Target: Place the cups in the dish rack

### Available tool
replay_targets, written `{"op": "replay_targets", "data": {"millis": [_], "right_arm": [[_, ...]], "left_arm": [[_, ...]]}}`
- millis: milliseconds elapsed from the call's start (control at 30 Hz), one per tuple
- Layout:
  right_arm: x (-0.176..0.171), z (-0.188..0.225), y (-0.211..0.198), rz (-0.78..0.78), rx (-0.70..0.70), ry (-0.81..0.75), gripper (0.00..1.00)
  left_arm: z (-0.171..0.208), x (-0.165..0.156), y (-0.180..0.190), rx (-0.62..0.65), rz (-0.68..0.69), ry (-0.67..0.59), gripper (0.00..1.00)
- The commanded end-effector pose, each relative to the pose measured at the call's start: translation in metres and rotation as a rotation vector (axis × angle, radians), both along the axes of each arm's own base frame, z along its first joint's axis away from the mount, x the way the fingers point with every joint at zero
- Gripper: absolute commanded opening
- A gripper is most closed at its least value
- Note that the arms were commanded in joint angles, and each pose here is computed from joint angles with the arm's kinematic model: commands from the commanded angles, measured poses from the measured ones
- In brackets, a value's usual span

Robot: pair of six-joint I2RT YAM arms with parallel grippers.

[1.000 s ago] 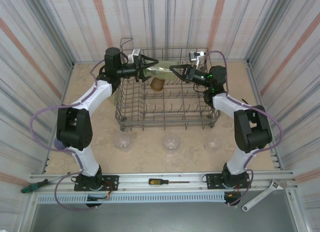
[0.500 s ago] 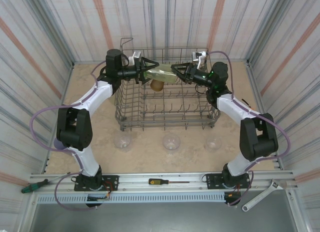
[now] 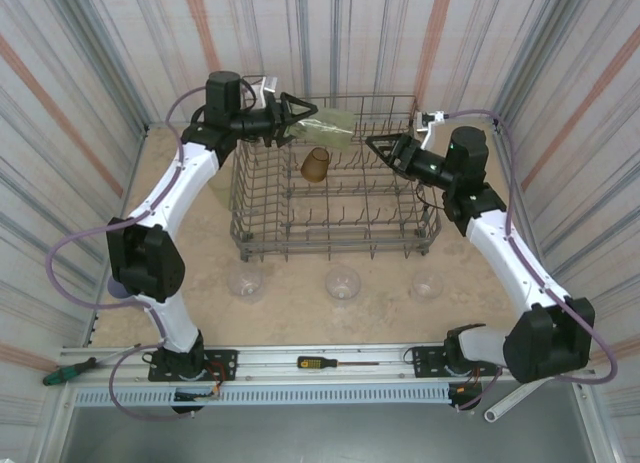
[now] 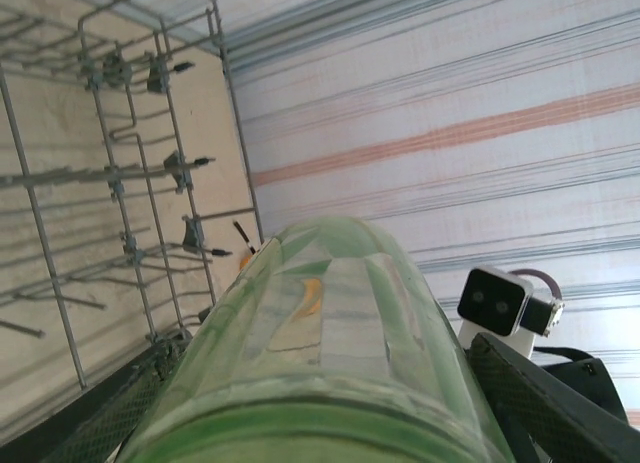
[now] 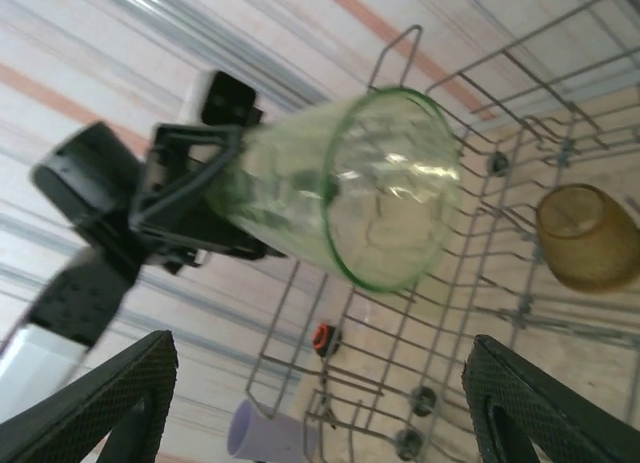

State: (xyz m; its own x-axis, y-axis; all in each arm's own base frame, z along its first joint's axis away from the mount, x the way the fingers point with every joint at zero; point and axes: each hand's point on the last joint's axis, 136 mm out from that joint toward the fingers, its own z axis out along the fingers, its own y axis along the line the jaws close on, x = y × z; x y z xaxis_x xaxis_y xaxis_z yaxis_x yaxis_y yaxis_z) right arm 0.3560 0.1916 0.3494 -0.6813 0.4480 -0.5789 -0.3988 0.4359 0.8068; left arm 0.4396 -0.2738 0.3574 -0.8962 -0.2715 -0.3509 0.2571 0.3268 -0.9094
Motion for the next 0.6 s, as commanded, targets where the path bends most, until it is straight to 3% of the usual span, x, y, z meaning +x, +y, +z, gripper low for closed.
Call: {"op": "replay_targets", "data": {"millis": [0, 167, 567], "right_arm": [[-0.011, -0.027, -0.023, -0.083, -0.139, 0.051, 0.84], [-0.023, -0.025, -0.044, -0.145, -0.192, 0.04, 0.98], [-0.032, -0.043, -0.082, -0.242, -0.226, 0.076, 0.99]], "left_arm": [[-0.001, 0.002, 0.001, 0.082, 0.019, -0.041, 0.21], [-0.004, 0.01, -0.005, 0.151, 0.042, -0.063, 0.21], [-0.013, 0.025, -0.038, 0.334, 0.028, -0.129, 0.21]]}}
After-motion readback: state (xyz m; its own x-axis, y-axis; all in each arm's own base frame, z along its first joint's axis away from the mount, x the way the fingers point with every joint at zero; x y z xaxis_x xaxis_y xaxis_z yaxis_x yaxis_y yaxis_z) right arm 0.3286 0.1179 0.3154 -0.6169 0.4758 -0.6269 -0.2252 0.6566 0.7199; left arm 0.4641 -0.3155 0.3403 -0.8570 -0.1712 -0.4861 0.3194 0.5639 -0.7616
